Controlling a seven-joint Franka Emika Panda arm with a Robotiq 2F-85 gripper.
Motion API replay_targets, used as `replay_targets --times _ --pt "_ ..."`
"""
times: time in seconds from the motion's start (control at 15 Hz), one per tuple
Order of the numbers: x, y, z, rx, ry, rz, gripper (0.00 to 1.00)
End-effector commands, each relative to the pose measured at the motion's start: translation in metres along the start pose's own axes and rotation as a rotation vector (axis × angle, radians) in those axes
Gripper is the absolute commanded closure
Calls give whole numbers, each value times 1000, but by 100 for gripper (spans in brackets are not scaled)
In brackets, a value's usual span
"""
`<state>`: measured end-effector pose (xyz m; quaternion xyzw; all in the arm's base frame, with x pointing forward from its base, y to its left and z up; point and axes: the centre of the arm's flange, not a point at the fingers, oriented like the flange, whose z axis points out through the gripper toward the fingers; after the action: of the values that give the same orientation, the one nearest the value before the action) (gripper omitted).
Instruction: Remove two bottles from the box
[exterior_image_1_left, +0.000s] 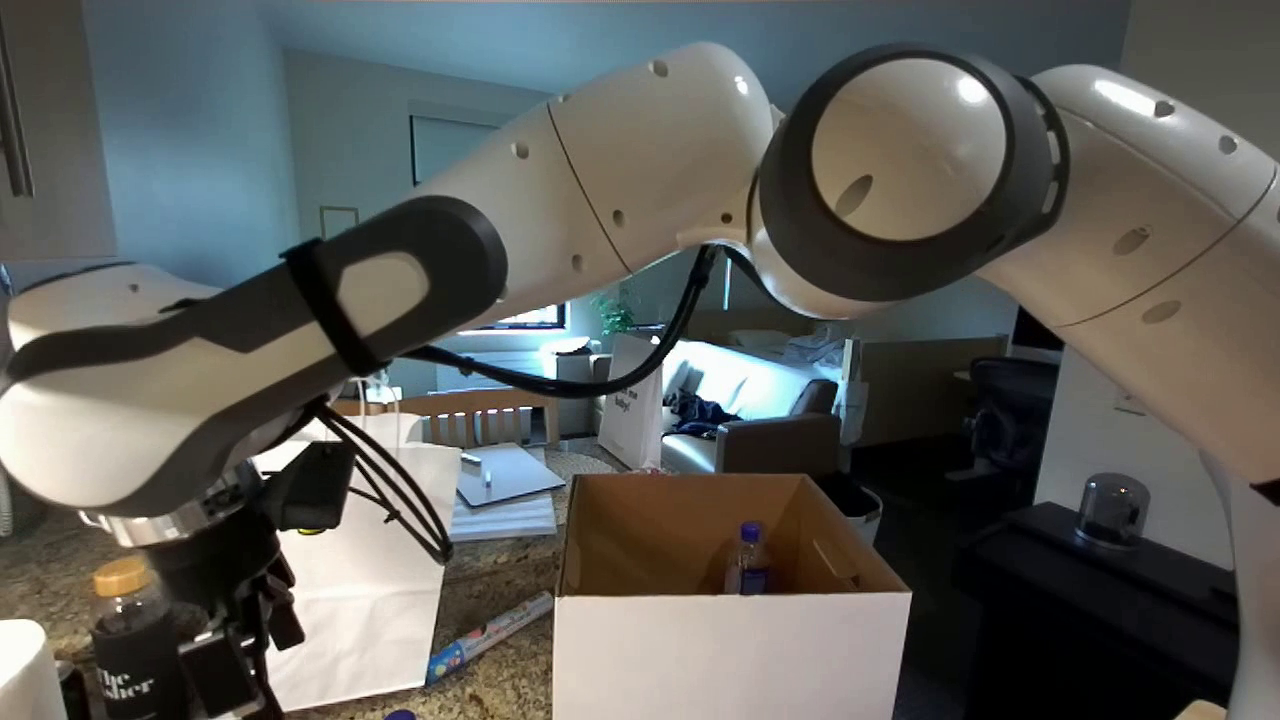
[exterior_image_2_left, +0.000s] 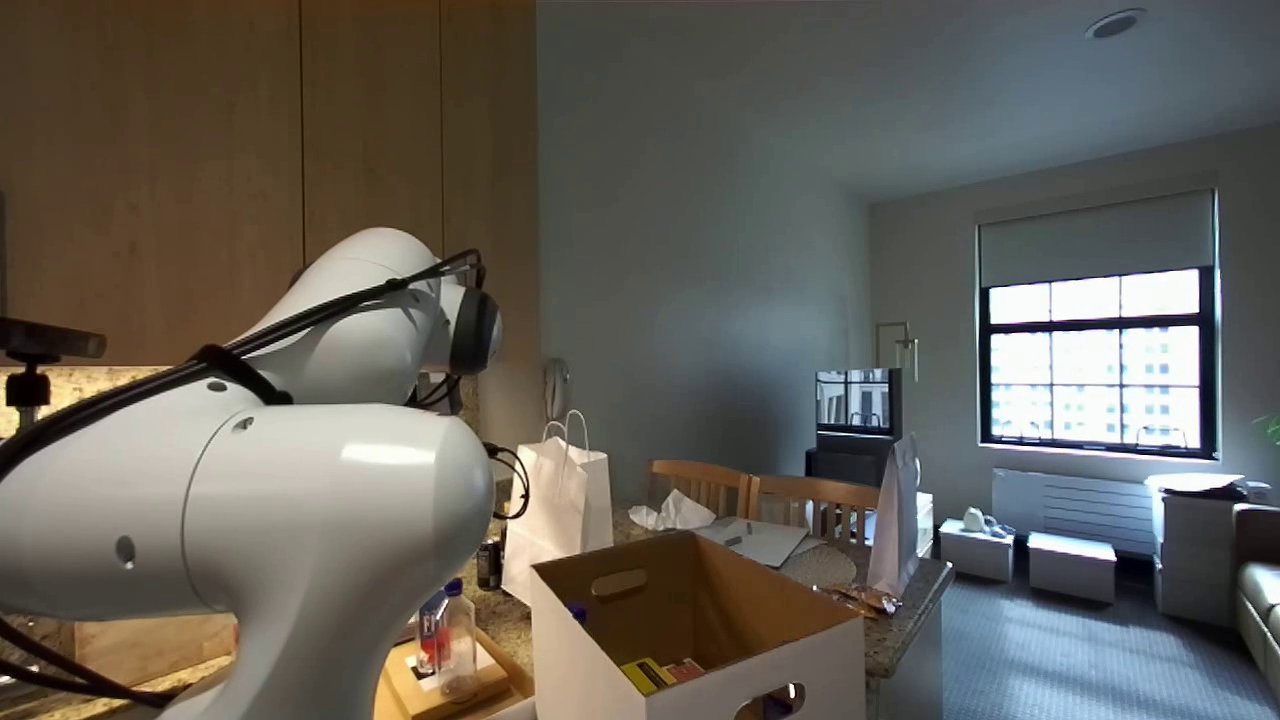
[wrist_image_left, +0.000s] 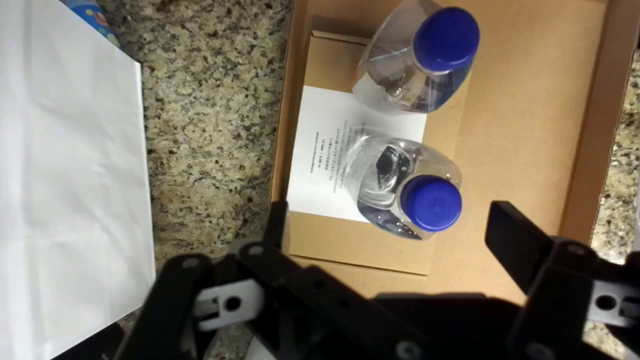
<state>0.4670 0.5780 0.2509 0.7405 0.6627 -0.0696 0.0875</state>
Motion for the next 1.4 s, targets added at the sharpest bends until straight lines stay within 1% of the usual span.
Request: replay_targets --times 0.0,0.2,0.4,0.6,0.73,1.0,1.13,1.33 --pt "-39 3 -46 -44 32 103 0" --pt "-79 24 -85 -39 88 227 0" --pt "-123 35 -118 -49 104 366 0" --pt "-176 42 -146 -46 119 524 0" --pt "-214 47 -160 -27 128 640 0" --pt "-297 60 -171 57 136 846 0" --pt "-342 63 -168 94 144 949 0" --pt "-411 63 -156 170 144 1095 0"
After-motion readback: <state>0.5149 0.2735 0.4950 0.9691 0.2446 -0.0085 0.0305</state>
